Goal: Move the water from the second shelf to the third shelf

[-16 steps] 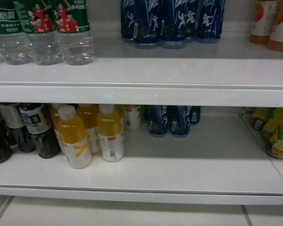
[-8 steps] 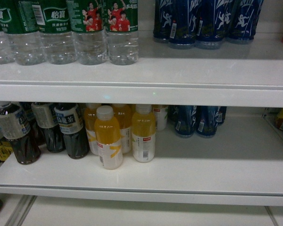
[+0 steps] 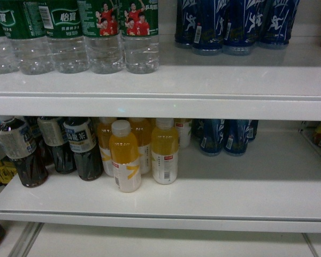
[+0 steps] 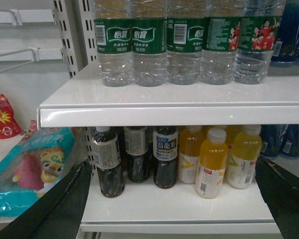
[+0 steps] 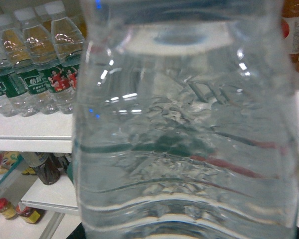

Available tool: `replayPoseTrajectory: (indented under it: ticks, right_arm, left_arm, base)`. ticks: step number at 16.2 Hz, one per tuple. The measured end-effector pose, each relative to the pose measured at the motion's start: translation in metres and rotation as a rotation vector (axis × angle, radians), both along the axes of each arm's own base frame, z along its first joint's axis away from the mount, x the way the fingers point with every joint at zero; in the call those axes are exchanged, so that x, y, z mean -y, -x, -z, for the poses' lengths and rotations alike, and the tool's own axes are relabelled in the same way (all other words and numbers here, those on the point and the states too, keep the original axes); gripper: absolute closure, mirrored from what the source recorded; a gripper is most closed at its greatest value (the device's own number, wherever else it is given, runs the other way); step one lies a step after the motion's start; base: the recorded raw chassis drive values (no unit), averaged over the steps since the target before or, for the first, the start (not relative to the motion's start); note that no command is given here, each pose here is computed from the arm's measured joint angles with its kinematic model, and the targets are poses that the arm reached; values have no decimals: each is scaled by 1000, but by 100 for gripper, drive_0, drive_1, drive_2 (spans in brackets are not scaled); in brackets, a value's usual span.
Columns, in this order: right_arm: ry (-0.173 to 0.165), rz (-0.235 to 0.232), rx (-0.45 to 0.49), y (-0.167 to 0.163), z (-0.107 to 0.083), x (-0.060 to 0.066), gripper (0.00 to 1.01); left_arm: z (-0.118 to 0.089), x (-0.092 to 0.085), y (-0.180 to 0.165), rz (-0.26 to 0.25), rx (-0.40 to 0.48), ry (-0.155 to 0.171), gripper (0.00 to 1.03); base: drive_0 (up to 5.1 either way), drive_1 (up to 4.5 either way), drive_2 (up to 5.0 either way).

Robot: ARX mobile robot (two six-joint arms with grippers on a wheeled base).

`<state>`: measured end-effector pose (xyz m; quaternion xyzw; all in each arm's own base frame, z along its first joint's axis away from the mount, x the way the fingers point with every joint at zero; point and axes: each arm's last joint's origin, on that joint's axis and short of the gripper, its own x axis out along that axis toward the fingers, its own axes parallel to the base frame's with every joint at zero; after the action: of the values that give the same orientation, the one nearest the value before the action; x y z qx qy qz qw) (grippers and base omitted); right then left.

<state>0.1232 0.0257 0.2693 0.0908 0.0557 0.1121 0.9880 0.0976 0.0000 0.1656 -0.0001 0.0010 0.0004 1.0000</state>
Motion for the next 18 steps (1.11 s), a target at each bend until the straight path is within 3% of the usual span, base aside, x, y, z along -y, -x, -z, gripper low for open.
replayPoseTrajectory:
  ticks: [5,18]
  right_arm:
    - [0,1,1,0,0,0,59]
    - [0,5,2,0,0,0,59]
  left_arm:
    - [0,0,0,0,0,0,5]
    - [0,0,0,1,1,0,5]
  base:
    - [-99,54,54]
    - [-360,197,197]
